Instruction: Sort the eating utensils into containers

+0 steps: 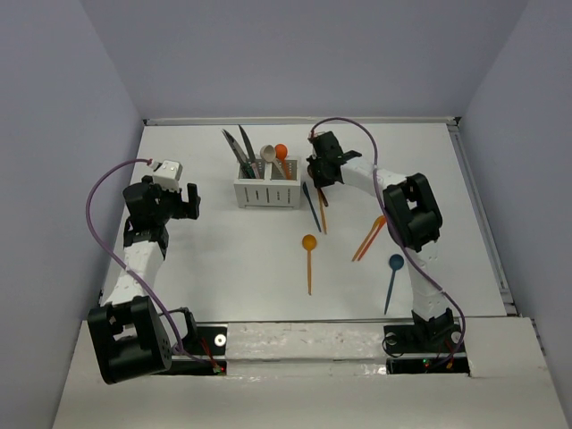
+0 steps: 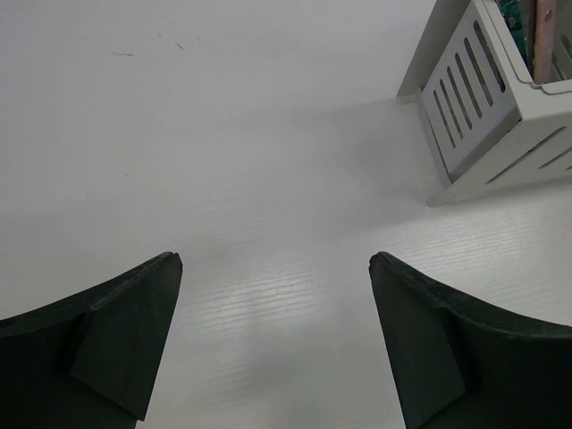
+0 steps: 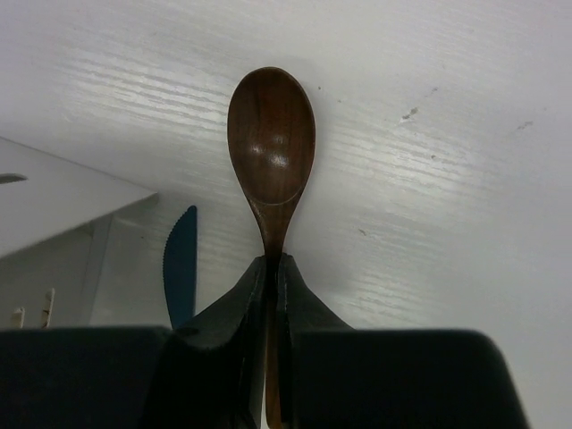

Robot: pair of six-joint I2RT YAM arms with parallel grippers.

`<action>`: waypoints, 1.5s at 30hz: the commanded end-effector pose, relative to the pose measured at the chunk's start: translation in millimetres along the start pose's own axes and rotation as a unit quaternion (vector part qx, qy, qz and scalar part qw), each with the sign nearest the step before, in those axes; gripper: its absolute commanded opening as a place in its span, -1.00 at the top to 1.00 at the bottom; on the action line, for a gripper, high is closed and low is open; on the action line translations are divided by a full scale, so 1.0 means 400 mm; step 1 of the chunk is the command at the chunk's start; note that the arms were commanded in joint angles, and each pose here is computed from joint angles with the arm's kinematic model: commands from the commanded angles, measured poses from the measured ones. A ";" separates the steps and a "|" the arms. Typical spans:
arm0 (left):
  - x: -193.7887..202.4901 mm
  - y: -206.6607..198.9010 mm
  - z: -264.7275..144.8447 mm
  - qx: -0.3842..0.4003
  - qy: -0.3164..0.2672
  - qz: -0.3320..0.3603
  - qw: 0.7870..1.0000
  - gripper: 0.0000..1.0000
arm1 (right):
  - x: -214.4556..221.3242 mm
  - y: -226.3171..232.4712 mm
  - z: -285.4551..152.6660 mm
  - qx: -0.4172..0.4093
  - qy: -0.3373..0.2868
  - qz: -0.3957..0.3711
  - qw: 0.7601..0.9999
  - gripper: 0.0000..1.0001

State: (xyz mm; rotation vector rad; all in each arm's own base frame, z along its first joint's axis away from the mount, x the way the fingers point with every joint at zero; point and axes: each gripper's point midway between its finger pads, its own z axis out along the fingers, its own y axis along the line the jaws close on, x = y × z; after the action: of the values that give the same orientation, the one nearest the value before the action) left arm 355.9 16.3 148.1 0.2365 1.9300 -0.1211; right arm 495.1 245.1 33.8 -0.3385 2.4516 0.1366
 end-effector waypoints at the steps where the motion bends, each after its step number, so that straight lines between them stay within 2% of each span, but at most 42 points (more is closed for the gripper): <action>1: -0.033 0.003 -0.007 -0.006 -0.028 0.017 0.999 -0.96 | -0.059 -0.029 -0.100 0.018 -0.050 0.022 0.998 1.00; 4: -0.031 0.005 -0.006 -0.008 -0.028 0.018 0.999 -0.96 | -0.095 -0.036 -0.147 0.020 -0.092 0.030 0.995 1.00; 5: -0.030 0.006 -0.005 -0.008 -0.028 0.018 0.999 -0.96 | -0.141 -0.037 -0.193 0.016 -0.130 0.036 0.991 1.00; 7: -0.023 0.005 -0.001 -0.007 -0.025 0.017 1.000 -0.96 | -0.125 -0.043 -0.213 0.015 -0.143 0.036 0.989 1.00; 8: -0.024 0.006 0.000 -0.007 -0.025 0.017 1.000 -0.96 | -0.169 -0.042 -0.259 0.008 -0.183 0.041 0.982 1.00; 14: -0.015 0.010 0.009 -0.008 -0.018 0.016 1.000 -0.96 | -0.195 -0.060 -0.342 0.008 -0.259 0.049 0.965 1.00; 17: -0.011 0.012 0.010 -0.010 -0.019 0.017 1.000 -0.96 | -0.235 -0.022 -0.441 -0.038 -0.325 0.043 0.944 1.00; 19: -0.009 0.011 0.011 -0.010 -0.021 0.018 1.000 -0.96 | -0.282 0.025 -0.543 -0.069 -0.408 0.030 0.910 1.00; 22: -0.005 0.016 0.015 -0.015 -0.028 0.024 0.999 -0.96 | -0.344 0.134 -0.644 -0.062 -0.498 -0.050 0.863 1.00; 23: -0.004 0.019 0.016 -0.019 -0.030 0.023 0.999 -0.95 | -0.370 0.191 -0.696 -0.082 -0.543 -0.054 0.834 1.00; 24: -0.005 0.021 0.017 -0.021 -0.032 0.023 0.999 -0.95 | -0.378 0.214 -0.707 -0.091 -0.561 -0.059 0.821 1.00; 25: -0.006 0.027 0.015 -0.028 -0.035 0.023 0.999 -0.95 | -0.386 0.240 -0.709 -0.118 -0.591 -0.052 0.797 1.00; 26: -0.005 0.028 0.015 -0.030 -0.036 0.024 0.999 -0.95 | -0.374 0.249 -0.700 -0.130 -0.585 -0.054 0.798 1.00; 27: -0.003 0.029 0.013 -0.032 -0.037 0.024 0.999 -0.95 | -0.379 0.263 -0.685 -0.141 -0.607 -0.045 0.781 1.00; 28: 0.002 0.029 0.013 -0.033 -0.038 0.025 0.998 -0.95 | -0.376 0.274 -0.668 -0.147 -0.612 -0.049 0.775 1.00; 29: 0.003 0.028 0.013 -0.033 -0.039 0.026 0.998 -0.95 | -0.371 0.300 -0.626 -0.156 -0.611 -0.068 0.773 1.00; 32: 0.005 0.029 0.013 -0.034 -0.039 0.026 0.998 -0.95 | -0.389 0.323 -0.590 -0.155 -0.611 -0.087 0.771 1.00; 35: 0.000 0.026 0.013 -0.030 -0.042 0.027 0.998 -0.95 | -0.392 0.321 -0.541 -0.127 -0.614 -0.107 0.772 1.00; 45: 0.018 -0.007 0.027 0.006 -0.047 0.018 0.999 -0.92 | -0.328 0.341 -0.374 -0.117 -0.565 -0.144 0.804 1.00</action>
State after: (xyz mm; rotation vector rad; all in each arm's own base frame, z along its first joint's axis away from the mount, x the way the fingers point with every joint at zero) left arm 360.0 21.8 133.3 0.2314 1.8947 -0.0786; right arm 464.1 371.1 197.6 -0.5710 1.3014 0.3761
